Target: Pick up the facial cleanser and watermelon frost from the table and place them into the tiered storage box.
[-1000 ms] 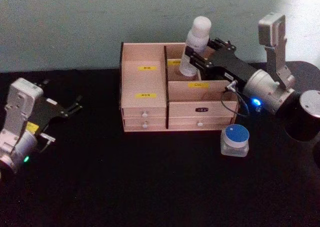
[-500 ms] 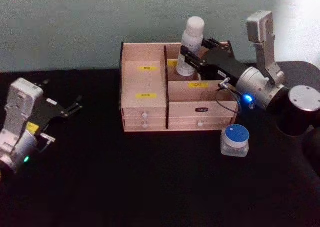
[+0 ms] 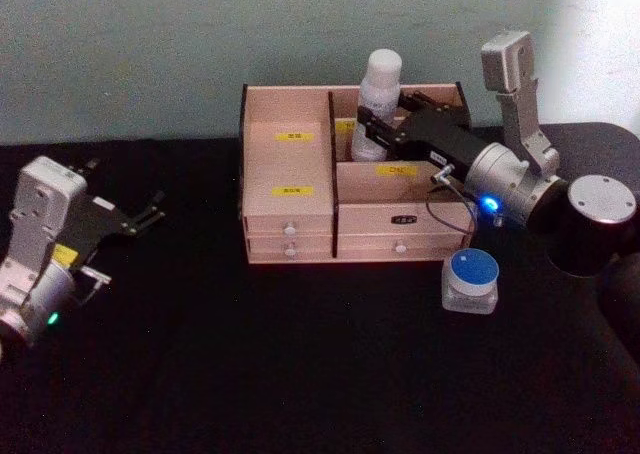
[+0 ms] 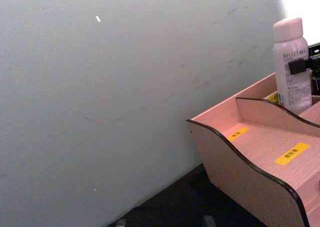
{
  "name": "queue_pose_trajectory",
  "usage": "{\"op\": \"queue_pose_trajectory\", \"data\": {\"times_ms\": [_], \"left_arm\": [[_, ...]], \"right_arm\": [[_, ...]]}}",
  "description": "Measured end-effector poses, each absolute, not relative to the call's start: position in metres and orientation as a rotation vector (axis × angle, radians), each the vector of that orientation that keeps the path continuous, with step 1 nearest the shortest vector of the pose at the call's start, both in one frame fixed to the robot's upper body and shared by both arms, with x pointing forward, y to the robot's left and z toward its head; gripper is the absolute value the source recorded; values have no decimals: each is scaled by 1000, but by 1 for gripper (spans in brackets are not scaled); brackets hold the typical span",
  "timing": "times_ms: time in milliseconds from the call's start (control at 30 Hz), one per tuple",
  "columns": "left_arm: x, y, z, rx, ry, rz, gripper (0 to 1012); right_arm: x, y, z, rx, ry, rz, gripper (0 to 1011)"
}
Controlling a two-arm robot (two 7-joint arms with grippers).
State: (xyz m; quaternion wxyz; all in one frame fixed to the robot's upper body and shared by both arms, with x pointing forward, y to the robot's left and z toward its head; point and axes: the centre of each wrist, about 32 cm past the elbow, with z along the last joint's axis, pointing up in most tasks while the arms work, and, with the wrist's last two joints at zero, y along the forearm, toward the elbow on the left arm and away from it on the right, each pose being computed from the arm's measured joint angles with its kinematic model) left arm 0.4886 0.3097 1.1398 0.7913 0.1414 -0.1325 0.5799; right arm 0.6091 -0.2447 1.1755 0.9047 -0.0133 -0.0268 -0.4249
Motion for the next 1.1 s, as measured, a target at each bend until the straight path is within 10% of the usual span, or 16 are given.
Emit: {"op": "queue_pose_trajectory", "data": {"times_ms": [1100], "left_arm": [[489,310,1140,304,-285,1248,1001]], "right_arm": [[609,-245,1163,-105,10,-876,593]]}}
